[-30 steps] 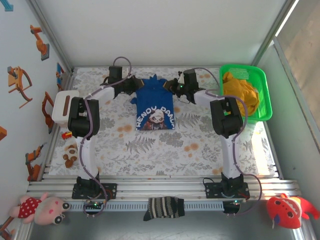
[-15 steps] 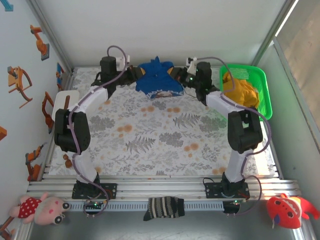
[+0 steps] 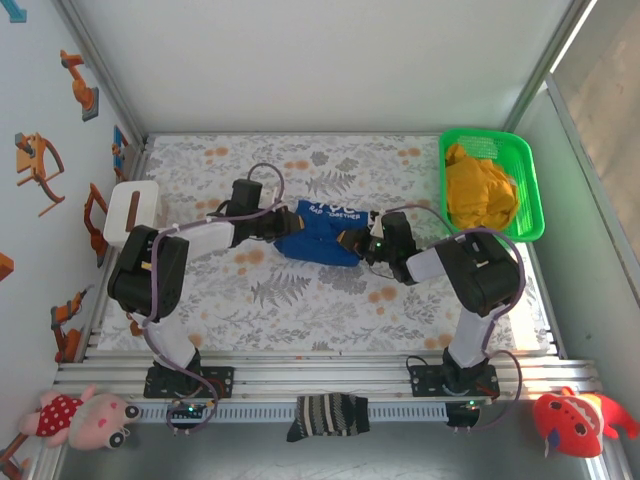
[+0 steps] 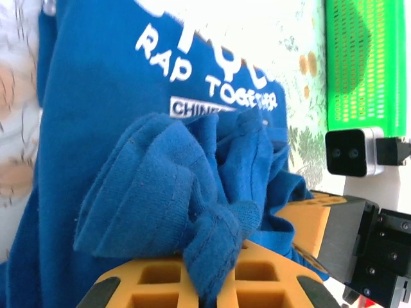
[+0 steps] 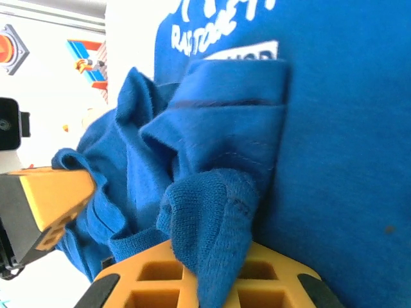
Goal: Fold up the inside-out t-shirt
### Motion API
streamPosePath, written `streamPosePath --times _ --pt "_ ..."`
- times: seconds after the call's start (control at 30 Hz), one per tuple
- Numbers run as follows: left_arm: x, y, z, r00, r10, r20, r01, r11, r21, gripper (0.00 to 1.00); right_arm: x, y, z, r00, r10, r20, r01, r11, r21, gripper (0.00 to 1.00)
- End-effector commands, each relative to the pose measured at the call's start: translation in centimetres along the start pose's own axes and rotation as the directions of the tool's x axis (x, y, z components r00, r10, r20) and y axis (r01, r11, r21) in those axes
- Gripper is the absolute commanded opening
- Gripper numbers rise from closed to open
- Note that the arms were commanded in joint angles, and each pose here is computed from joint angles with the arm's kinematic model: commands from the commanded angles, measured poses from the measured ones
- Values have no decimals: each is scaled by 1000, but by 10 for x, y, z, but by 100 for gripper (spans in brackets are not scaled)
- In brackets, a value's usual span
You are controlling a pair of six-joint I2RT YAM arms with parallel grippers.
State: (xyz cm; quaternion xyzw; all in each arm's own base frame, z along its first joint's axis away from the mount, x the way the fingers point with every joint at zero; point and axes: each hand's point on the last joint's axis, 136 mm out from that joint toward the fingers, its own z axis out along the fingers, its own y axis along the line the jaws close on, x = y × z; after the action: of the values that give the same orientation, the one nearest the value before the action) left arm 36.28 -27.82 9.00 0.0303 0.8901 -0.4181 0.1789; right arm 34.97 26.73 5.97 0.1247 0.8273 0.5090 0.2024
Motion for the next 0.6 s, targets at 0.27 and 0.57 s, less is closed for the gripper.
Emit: streamPosePath --times 0.27,0.57 --pt "-60 7 14 978 198 59 -188 973 -135 0 -72 17 -5 957 -209 203 184 973 140 0" --pt "-75 39 42 980 188 59 -173 965 -196 0 -97 -18 -1 939 -287 191 206 911 358 0"
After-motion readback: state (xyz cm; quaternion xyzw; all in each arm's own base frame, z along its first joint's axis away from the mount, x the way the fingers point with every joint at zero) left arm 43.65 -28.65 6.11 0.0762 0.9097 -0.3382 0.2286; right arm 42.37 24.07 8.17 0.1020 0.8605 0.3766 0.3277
